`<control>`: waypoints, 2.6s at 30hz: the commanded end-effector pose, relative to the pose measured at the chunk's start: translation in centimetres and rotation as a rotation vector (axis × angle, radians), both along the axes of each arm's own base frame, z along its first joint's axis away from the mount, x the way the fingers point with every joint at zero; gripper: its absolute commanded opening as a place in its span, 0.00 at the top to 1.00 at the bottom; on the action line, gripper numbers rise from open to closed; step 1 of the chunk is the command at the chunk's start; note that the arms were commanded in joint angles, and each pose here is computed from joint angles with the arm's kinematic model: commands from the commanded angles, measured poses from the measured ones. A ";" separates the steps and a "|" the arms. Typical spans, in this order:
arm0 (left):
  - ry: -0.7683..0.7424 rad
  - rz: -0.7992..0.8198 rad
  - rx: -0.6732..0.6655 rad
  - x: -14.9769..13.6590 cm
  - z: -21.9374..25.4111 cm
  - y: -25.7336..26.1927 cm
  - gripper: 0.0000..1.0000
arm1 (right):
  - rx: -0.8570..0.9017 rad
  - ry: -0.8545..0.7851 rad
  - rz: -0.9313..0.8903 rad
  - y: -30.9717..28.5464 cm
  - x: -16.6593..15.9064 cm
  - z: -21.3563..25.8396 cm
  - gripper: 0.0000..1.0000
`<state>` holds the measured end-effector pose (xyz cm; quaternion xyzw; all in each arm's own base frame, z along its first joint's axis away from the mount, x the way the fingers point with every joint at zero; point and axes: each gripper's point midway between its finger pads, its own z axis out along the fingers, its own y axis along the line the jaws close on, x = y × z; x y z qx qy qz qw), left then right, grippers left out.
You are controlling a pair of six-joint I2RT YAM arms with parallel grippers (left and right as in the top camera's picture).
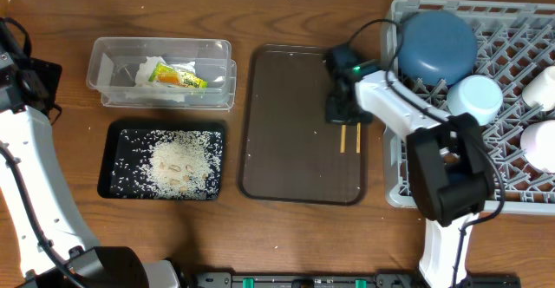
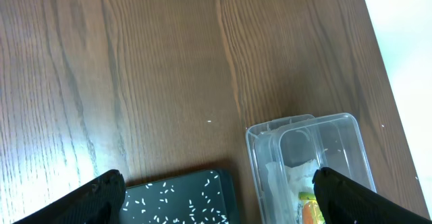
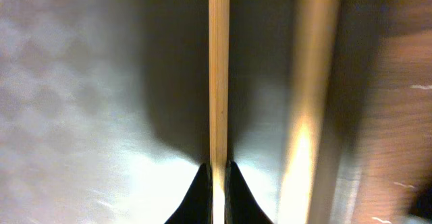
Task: Sort waste into correct bins and load items into the dishwasher rack
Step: 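Grasp the wooden chopstick and carry it to the rack's left edge, then insert the chopstick upright into the rack slot and release, then move the right gripper back to the second chopstick on the tray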
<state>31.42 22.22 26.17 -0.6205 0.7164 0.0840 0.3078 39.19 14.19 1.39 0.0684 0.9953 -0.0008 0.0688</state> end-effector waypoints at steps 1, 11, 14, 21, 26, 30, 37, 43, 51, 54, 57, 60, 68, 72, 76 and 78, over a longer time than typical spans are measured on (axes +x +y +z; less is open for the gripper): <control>0.007 0.001 0.005 -0.1 0.0 0.2 0.08 | 0.072 -0.188 0.043 -2.3 3.4 8.6 0.99; 0.007 0.001 0.005 -0.1 0.0 0.2 0.08 | 0.125 -0.350 0.284 -9.6 -0.3 20.1 0.99; 0.007 0.001 0.005 -0.1 0.0 0.2 0.08 | 0.191 -0.276 0.296 -9.4 -1.9 18.7 0.99; 0.007 0.001 0.005 -0.1 0.0 0.2 0.08 | 0.202 -0.174 0.276 -9.4 -3.8 12.2 0.99; 0.007 0.001 0.005 -0.1 0.0 0.2 0.08 | 0.208 -0.175 0.228 -9.5 -4.0 8.9 0.99; 0.007 0.001 0.005 -0.1 0.0 0.2 0.08 | 0.172 -0.178 0.190 -10.3 -3.8 8.5 0.99; 0.007 0.001 0.005 -0.1 0.0 0.2 0.08 | 0.008 -0.171 -0.039 -13.9 -3.6 8.3 0.99; 0.007 0.001 0.005 -0.1 0.0 0.2 0.08 | 0.069 -0.157 0.003 -12.7 -3.9 8.2 0.99; 0.007 0.001 0.005 -0.1 0.0 0.2 0.08 | 0.095 -0.118 0.033 -12.1 -4.9 8.0 0.85; 0.007 0.001 0.005 -0.1 0.0 0.2 0.08 | 0.094 -0.116 0.032 -12.1 -4.9 7.9 0.57; 0.007 0.001 0.005 -0.1 0.0 0.2 0.08 | 0.095 -0.118 0.031 -12.1 -4.9 8.0 0.49; 0.007 0.001 0.005 -0.1 0.0 0.2 0.08 | 0.118 -0.122 0.022 -11.7 -4.7 8.3 0.49; 0.007 0.001 0.005 -0.1 0.0 0.2 0.08 | 0.417 -0.197 0.165 -5.4 -4.2 13.3 0.53; 0.007 0.001 0.005 -0.1 0.0 0.2 0.08 | 0.407 -0.263 0.168 -4.0 -3.3 14.9 0.51; 0.007 0.001 0.005 -0.1 0.0 0.2 0.08 | 0.345 -0.318 0.116 -3.3 -1.6 14.8 0.48; 0.007 0.001 0.005 -0.1 0.0 0.2 0.08 | 0.312 -0.355 0.129 -2.9 -0.5 14.5 0.44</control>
